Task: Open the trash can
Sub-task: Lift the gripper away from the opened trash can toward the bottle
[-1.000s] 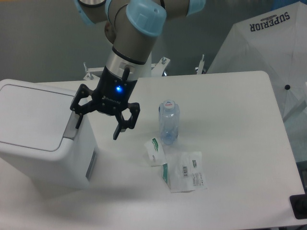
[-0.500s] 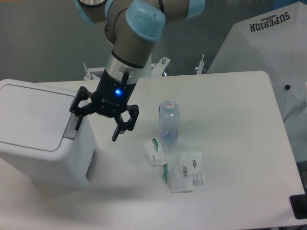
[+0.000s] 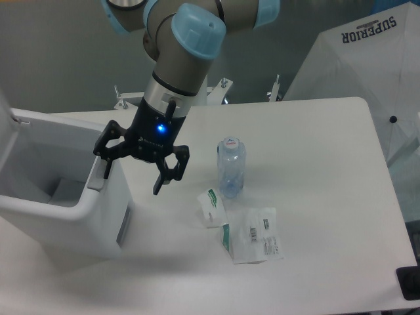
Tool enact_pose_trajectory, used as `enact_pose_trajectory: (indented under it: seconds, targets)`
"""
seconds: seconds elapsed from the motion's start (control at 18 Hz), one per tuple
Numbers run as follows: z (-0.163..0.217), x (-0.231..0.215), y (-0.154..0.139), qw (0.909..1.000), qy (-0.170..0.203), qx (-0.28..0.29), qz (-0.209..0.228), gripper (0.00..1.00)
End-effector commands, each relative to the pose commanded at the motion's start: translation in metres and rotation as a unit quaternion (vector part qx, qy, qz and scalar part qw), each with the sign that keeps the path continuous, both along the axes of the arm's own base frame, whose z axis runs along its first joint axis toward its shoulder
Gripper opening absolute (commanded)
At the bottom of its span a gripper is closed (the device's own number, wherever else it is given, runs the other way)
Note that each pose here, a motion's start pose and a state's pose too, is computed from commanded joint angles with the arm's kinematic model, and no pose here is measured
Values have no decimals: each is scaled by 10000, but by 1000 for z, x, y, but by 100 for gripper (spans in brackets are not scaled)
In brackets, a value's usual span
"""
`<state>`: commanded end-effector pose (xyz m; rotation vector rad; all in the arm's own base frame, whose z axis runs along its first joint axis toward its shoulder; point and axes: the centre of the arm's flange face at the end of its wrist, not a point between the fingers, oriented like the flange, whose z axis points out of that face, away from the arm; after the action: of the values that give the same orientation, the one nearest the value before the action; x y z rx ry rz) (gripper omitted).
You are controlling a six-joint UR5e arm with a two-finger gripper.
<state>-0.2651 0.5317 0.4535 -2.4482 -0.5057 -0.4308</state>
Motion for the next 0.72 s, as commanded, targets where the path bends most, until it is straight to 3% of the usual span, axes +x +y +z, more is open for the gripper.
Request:
enact_pose_trajectory:
  seconds: [0.39, 0.72]
  targets:
    - [35, -16, -1, 9990, 363, 262, -17, 100]
    - [38, -73, -36, 9953, 906, 337, -39, 100]
